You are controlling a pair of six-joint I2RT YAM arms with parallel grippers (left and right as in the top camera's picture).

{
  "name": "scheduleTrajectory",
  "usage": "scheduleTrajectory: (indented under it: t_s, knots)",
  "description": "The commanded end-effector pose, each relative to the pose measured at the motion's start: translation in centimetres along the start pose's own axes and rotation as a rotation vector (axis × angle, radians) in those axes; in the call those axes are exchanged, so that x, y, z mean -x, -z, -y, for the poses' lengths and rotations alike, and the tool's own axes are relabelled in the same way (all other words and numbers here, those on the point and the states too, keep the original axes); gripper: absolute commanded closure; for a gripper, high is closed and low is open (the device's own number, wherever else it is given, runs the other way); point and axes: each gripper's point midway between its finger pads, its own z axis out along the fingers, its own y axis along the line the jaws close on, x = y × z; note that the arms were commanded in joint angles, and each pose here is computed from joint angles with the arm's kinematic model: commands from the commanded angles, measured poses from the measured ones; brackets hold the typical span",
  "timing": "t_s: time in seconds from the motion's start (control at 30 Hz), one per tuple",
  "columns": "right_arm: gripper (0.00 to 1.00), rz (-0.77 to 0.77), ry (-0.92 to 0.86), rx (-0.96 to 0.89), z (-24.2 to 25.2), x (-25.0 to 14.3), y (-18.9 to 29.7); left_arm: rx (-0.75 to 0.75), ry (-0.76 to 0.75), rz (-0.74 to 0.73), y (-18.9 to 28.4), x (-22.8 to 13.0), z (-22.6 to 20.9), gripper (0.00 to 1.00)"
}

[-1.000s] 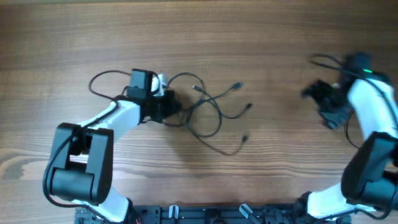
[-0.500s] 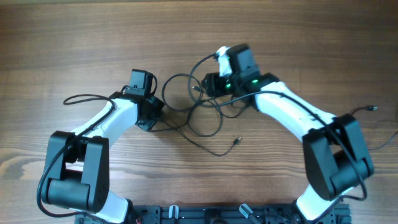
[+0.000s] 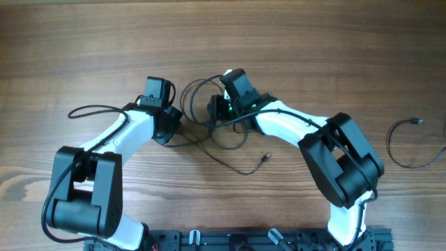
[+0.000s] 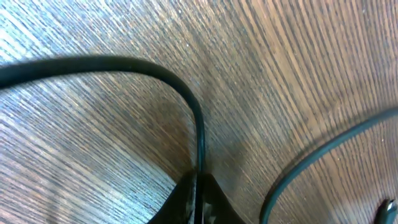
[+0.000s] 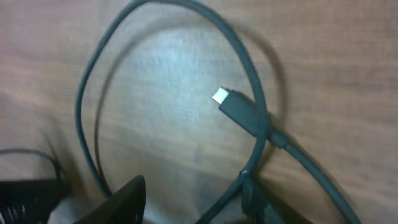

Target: Untangle cables

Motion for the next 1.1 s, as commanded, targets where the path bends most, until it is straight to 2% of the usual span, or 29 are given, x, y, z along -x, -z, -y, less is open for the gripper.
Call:
scheduleTrajectory:
  t_s: [0.0, 0.07, 0.1, 0.13, 0.17, 0.23, 0.3, 0.4, 0.5, 0.57, 0.7, 0.8, 0.9, 0.97, 1.07]
  knots:
    - [0.55, -0.015, -0.047, -0.050, 1.6, -0.9, -1.7, 0.140, 0.022, 0.010, -2.0, -0.2, -4.1, 0.92]
    - [0.56, -0.013, -0.048, -0.055, 1.8, -0.9, -1.8, 0.140, 0.022, 0.011, -2.0, -0.2, -4.1, 0.91]
    - [0.41, -0.006, -0.055, -0.067, 2.0, -0.8, -1.8, 0.140, 0.022, 0.010, -2.0, -0.2, -4.1, 0.91]
    - [0.33, 0.021, -0.085, -0.101, 2.5, -0.3, -1.7, 0.141, 0.022, 0.010, -2.0, -0.2, -4.1, 0.91]
    - [0.33, 0.053, -0.068, -0.114, 2.7, 0.3, -1.7, 0.144, 0.022, 0.008, -2.0, -0.2, -4.2, 0.91]
    - [0.33, 0.065, 0.104, -0.092, 1.4, 1.8, -1.4, 0.156, 0.014, 0.002, -1.9, -0.4, -4.5, 0.91]
    - [0.22, 0.013, 0.330, -0.044, -0.8, 2.8, -0.7, 0.164, -0.051, -0.006, -1.9, -0.4, -4.6, 0.94]
    - [0.18, -0.133, 0.602, -0.042, -0.8, 1.1, 0.3, 0.158, -0.054, -0.037, -1.7, -0.7, -4.8, 0.96]
    - [0.16, -0.267, 0.710, 0.064, -1.5, -2.4, 0.8, 0.118, -0.094, -0.064, -0.7, 0.3, -4.8, 0.96]
    - [0.10, -0.278, 0.768, 0.039, -1.8, -3.2, 0.6, 0.123, -0.038, -0.052, -0.1, 1.7, -5.6, 0.96]
    - [0.09, -0.274, 0.979, -0.071, -2.6, -4.5, -0.5, 0.154, 0.010, -0.067, 0.1, 2.3, -7.0, 0.96]
    - [0.18, -0.306, 1.028, -0.189, -1.4, -6.0, -1.9, 0.159, 0.012, -0.088, 0.2, 1.9, -7.2, 0.96]
    - [0.23, -0.280, 0.946, -0.257, -0.7, -5.5, -2.1, 0.148, 0.013, -0.105, 0.2, 1.6, -7.0, 0.96]
    - [0.24, -0.255, 0.870, -0.289, 0.0, -4.6, -2.0, 0.134, 0.003, -0.125, 0.2, 1.3, -6.8, 0.96]
    - [0.20, -0.238, 0.783, -0.295, 1.2, -3.2, -1.8, 0.087, -0.156, -0.187, 0.2, -0.3, -5.8, 0.96]
